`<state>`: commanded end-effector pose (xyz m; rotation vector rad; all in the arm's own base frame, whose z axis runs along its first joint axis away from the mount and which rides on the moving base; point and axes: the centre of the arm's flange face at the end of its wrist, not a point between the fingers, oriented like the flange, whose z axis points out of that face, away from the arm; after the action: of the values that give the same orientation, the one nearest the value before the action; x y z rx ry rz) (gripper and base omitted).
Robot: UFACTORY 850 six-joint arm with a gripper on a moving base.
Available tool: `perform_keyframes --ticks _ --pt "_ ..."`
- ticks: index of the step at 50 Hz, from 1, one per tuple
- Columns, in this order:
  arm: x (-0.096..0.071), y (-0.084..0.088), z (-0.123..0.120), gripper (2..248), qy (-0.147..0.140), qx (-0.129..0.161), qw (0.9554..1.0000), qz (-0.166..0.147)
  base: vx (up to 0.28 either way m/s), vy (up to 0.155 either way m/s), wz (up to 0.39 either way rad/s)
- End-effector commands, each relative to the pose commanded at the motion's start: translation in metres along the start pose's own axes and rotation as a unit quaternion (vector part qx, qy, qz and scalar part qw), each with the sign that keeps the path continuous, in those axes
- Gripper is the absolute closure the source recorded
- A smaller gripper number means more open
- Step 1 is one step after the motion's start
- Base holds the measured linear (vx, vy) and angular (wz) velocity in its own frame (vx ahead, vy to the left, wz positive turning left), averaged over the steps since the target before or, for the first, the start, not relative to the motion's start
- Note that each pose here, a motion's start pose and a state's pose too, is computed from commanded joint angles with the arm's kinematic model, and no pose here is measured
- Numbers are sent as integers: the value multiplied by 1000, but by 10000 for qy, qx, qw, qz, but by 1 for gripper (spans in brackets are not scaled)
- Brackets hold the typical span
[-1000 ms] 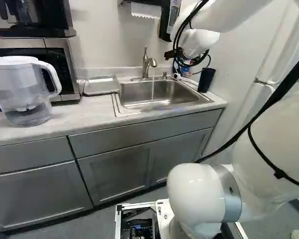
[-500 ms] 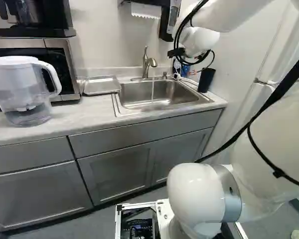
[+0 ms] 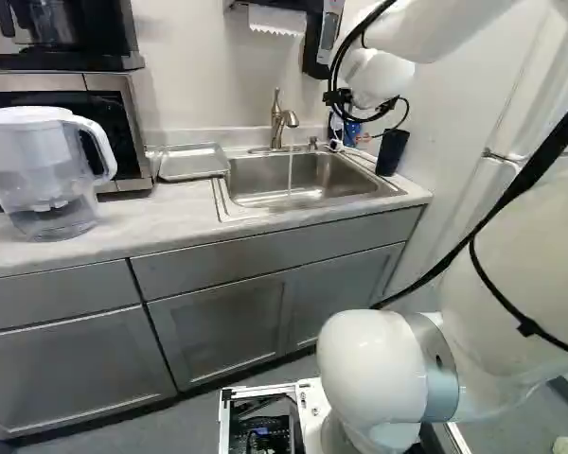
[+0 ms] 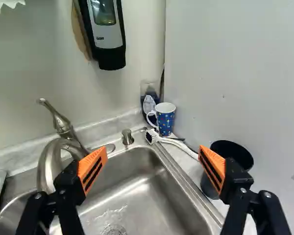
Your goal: Rinse the cup and place it in the tray
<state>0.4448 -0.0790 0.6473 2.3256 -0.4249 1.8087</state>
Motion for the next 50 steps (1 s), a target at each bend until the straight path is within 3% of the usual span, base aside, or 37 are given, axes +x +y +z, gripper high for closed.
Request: perform_keyframes --ticks 26,50 --pt "-21 8 10 3 44 -417 9981 450 0 0 0" --pt "-42 16 19 3 50 -849 9929 826 0 0 0"
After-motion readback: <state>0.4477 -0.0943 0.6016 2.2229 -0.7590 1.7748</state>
